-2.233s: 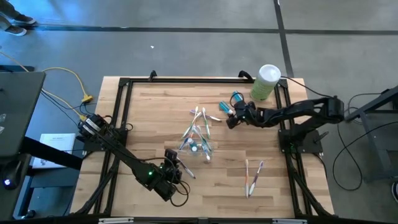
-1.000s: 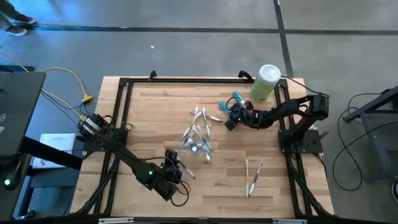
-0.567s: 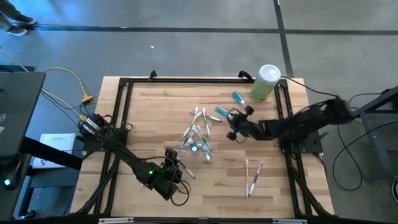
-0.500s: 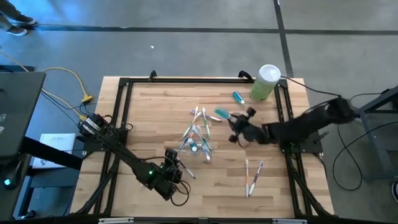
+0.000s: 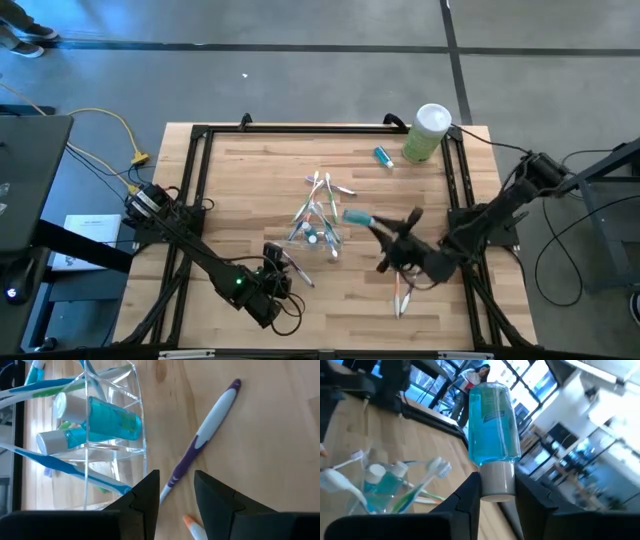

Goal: Pick & Place toothbrushing station
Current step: Put the mouthwash into the center of the transparent organizer

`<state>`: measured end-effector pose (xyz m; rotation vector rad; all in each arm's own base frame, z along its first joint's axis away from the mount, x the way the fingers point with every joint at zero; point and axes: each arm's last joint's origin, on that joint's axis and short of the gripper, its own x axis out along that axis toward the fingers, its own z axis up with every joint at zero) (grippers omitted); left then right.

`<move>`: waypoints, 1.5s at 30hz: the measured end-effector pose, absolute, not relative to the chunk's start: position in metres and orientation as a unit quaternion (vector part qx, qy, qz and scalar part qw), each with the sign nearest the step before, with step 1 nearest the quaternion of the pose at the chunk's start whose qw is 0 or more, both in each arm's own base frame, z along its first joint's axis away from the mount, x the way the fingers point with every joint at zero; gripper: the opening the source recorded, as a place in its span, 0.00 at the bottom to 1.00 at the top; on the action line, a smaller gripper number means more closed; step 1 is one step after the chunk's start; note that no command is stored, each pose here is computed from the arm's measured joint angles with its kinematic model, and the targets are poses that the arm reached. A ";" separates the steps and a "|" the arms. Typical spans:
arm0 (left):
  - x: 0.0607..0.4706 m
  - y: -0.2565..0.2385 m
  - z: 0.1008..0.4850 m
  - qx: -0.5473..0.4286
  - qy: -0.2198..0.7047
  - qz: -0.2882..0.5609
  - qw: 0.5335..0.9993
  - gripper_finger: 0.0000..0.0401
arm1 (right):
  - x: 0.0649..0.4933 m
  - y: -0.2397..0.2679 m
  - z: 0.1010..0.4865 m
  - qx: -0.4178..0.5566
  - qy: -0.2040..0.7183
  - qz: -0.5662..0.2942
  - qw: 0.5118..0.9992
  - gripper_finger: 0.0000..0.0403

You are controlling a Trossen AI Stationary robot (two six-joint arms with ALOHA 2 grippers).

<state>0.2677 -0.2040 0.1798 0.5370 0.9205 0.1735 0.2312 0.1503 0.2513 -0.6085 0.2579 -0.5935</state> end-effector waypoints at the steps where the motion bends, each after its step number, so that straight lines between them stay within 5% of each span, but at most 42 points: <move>1: 0.267 -0.205 0.180 0.257 0.437 0.081 0.858 0.29 | 0.234 0.156 0.252 -0.312 0.130 -0.287 0.897 0.21; 16: 0.230 -0.214 0.237 0.211 0.360 0.065 0.906 0.28 | 0.301 0.205 0.285 -0.501 0.188 -0.244 0.809 0.21; 32: 0.226 -0.207 0.287 0.167 0.293 -0.052 0.940 0.28 | 0.343 0.153 0.275 -0.675 0.294 -0.170 0.655 0.21; 38: 0.210 -0.172 0.330 0.116 0.250 -0.064 0.959 0.28 | 0.340 0.154 0.270 -0.681 0.305 -0.154 0.648 0.21; 45: 0.223 -0.122 0.351 -0.056 0.252 -0.062 0.964 0.28 | 0.330 0.180 0.274 -0.675 0.260 -0.135 0.678 0.21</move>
